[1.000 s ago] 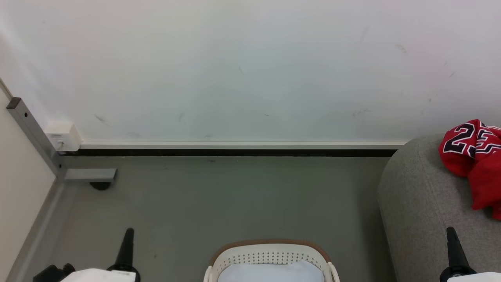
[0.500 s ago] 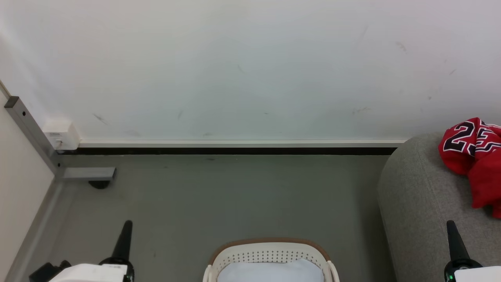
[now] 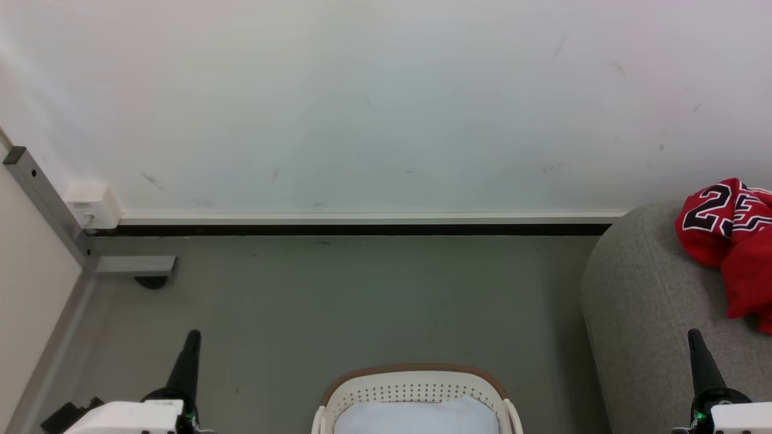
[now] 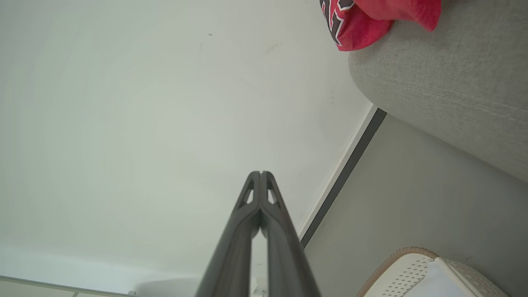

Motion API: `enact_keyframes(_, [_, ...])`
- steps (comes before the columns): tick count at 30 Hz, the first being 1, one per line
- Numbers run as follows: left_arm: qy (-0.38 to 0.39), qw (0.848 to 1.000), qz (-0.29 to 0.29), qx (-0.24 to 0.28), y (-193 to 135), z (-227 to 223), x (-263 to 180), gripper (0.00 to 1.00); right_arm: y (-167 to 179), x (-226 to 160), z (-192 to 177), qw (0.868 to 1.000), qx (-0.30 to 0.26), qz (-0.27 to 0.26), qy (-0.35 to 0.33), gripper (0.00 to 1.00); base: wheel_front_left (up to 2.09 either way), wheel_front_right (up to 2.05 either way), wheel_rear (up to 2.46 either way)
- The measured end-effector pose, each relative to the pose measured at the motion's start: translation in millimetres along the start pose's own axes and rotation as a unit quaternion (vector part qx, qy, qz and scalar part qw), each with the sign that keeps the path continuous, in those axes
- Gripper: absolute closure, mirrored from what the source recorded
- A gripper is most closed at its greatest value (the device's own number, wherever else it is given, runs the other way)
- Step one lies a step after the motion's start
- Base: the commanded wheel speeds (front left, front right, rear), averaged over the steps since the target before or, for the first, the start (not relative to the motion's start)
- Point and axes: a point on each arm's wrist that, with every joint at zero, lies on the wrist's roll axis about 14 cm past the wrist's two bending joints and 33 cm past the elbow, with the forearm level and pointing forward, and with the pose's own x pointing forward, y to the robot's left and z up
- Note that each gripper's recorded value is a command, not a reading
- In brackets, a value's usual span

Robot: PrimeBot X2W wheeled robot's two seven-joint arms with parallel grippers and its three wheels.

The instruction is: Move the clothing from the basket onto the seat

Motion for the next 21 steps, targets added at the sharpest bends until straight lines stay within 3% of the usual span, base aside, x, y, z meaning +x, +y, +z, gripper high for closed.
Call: enact_keyframes(21, [0.006, 0.997, -0.023, -0.074, -11.7, 1.9, 5.7, 1.00, 10.2, 6.1, 0.0, 0.997, 0.078, 0.018, 0.007, 1.00, 0.00, 0.00, 0.00])
